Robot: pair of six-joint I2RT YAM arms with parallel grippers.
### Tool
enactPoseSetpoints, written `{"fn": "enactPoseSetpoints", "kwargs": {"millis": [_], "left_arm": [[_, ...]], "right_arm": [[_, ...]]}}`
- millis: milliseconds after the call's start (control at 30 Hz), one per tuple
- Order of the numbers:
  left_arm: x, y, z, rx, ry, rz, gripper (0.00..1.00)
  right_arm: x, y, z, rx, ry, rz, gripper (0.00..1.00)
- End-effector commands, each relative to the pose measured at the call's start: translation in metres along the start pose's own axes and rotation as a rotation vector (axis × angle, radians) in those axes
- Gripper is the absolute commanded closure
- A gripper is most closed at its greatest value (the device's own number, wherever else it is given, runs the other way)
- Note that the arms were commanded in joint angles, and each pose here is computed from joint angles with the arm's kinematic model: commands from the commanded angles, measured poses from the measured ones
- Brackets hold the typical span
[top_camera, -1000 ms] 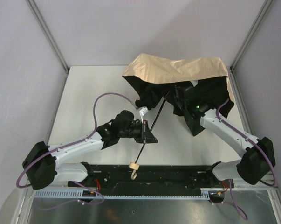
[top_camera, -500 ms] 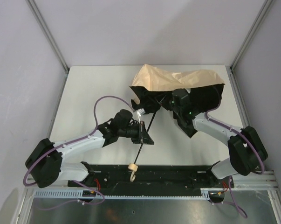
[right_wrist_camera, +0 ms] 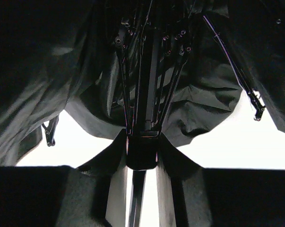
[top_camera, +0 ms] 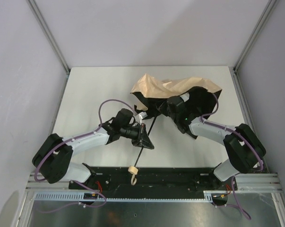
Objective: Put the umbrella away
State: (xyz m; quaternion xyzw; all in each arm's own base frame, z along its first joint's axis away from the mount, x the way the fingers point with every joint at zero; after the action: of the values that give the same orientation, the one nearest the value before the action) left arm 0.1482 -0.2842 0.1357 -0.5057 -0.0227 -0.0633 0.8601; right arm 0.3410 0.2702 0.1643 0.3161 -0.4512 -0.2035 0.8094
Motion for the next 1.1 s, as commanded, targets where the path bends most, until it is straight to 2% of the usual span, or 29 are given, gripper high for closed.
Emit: {"fn": "enactPoseSetpoints", "kwargs": {"millis": [0,100,133,333,467,600,767,833,967,1067], "left_arm": [[0.099,-0.034,0.028,-0.059,-0.444,-0.092,1.0],[0.097,-0.033,0.03,-0.071,-0.463,-0.102,1.0],[0.097,-0.034,0.03,-0.079,-0.467,-0.105,1.0],[0.099,-0.047,0.032,-0.154,-0.486,-0.078,1.0],[0.098,-0.059,0.041,-0.185,-0.524,-0.081,1.0],[0.095,-0.069,0.046,-0.193,-0.57,-0.109,1.0],[0.087,-0.067,0.035,-0.179,-0.557,-0.081,1.0],[0.082,-0.071,0.031,-0.183,-0.54,-0.088,1.0],[0.076,-0.08,0.028,-0.195,-0.543,-0.115,1.0],[0.073,-0.081,0.028,-0.198,-0.537,-0.12,1.0]], "right_arm": [[-0.092,0.015,0.046,0.135,0.401,0.111,1.0],[-0.068,0.026,0.051,0.191,0.375,0.092,1.0],[-0.06,0.029,0.053,0.209,0.374,0.07,0.96],[-0.029,0.04,0.078,0.249,0.37,-0.012,0.42],[-0.014,0.039,0.094,0.244,0.326,-0.019,0.26],[0.008,0.029,0.098,0.213,0.231,-0.063,0.2],[0.046,0.032,0.1,0.247,0.041,-0.18,0.2],[0.056,0.031,0.094,0.256,0.024,-0.231,0.22],[0.066,0.037,0.073,0.334,0.073,-0.305,0.3],[0.075,0.042,0.058,0.358,0.048,-0.279,0.29]]}}
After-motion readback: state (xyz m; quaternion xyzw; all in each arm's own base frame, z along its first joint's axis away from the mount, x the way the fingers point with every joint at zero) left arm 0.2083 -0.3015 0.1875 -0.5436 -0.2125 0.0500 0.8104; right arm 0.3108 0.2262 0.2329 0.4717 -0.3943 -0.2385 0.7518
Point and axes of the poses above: each gripper's point midway between its finger pads, its own z axis back along the fingers, its own y axis along the line the jaws close on, x = y × z, the point moved 3 cm from there along z, back along the fingers, and after that the axes turned 3 degrees about z, right-handed, at the moved point
